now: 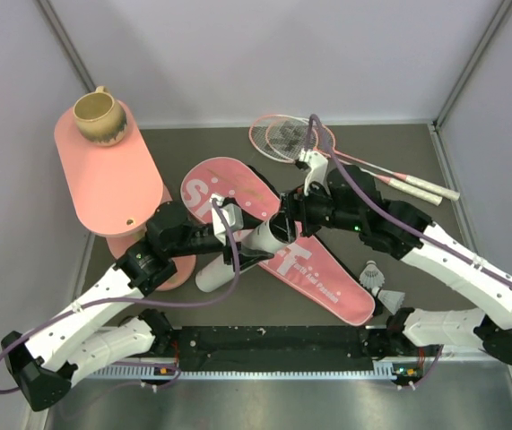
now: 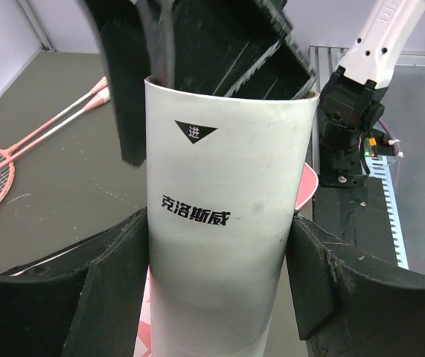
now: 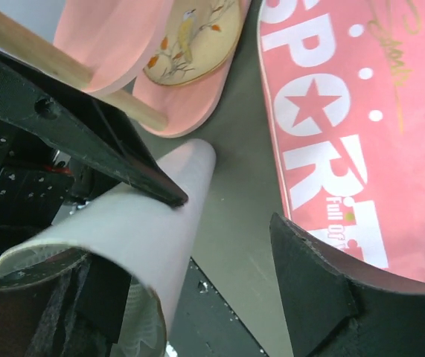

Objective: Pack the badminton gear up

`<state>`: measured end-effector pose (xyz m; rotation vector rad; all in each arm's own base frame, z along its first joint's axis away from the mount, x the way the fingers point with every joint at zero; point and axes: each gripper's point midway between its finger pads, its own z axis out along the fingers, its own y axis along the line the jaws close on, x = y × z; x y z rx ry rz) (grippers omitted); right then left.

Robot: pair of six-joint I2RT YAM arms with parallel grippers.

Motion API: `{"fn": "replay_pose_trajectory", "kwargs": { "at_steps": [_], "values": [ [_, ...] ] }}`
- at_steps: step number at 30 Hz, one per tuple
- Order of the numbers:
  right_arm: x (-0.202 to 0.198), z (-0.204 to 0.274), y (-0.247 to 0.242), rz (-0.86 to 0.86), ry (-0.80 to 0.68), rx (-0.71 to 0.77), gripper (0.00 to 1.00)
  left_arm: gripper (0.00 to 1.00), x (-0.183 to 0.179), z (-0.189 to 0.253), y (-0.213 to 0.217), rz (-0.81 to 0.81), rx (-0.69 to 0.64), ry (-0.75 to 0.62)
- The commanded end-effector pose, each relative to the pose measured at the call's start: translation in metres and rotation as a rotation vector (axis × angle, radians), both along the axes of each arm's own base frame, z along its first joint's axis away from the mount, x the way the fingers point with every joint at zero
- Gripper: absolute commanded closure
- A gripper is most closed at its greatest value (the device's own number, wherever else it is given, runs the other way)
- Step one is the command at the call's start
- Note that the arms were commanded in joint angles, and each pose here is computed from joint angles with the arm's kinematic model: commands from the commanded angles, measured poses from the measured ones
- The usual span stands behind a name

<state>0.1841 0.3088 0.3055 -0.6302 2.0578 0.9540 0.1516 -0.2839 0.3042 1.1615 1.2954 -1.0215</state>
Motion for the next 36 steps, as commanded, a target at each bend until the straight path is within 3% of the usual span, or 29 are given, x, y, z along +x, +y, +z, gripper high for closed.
{"fn": "replay_pose_trajectory", "kwargs": {
  "at_steps": [1, 9, 12, 16, 23, 24, 26, 30, 36],
  "values": [
    [0.005, 0.050, -0.035, -0.129, -0.177, 0.073, 0.26, 0.98, 0.009, 0.026, 0.003, 0.061, -0.074, -0.080],
    [0.004, 0.065, -0.113, -0.386, -0.274, 0.108, 0.20, 0.98, 0.015, 0.024, 0.002, 0.087, -0.074, -0.072],
    [0.025, 0.034, -0.161, -0.643, -0.242, 0.018, 0.18, 0.98, 0.015, 0.025, 0.000, 0.080, -0.070, -0.060],
    [0.043, -0.023, -0.212, -0.872, -0.037, -0.125, 0.18, 0.98, 0.018, 0.022, -0.001, 0.091, -0.070, -0.032],
    [0.031, -0.139, -0.235, -0.957, 0.432, -0.227, 0.21, 0.98, 0.023, 0.020, -0.004, 0.112, -0.076, 0.007],
    [0.021, -0.163, -0.233, -0.973, 0.516, -0.222, 0.21, 0.98, 0.023, 0.022, -0.003, 0.115, -0.082, 0.004],
    [0.017, -0.181, -0.227, -0.966, 0.560, -0.196, 0.21, 0.98, 0.022, 0.024, -0.002, 0.114, -0.086, 0.003],
    [-0.001, -0.218, -0.229, -1.115, 0.663, -0.084, 0.19, 0.98, 0.030, 0.030, -0.003, 0.152, -0.095, 0.018],
    [-0.024, -0.246, -0.224, -1.197, 0.780, 0.046, 0.20, 0.97, 0.036, 0.050, -0.016, 0.155, -0.092, 0.177]
  ]
}}
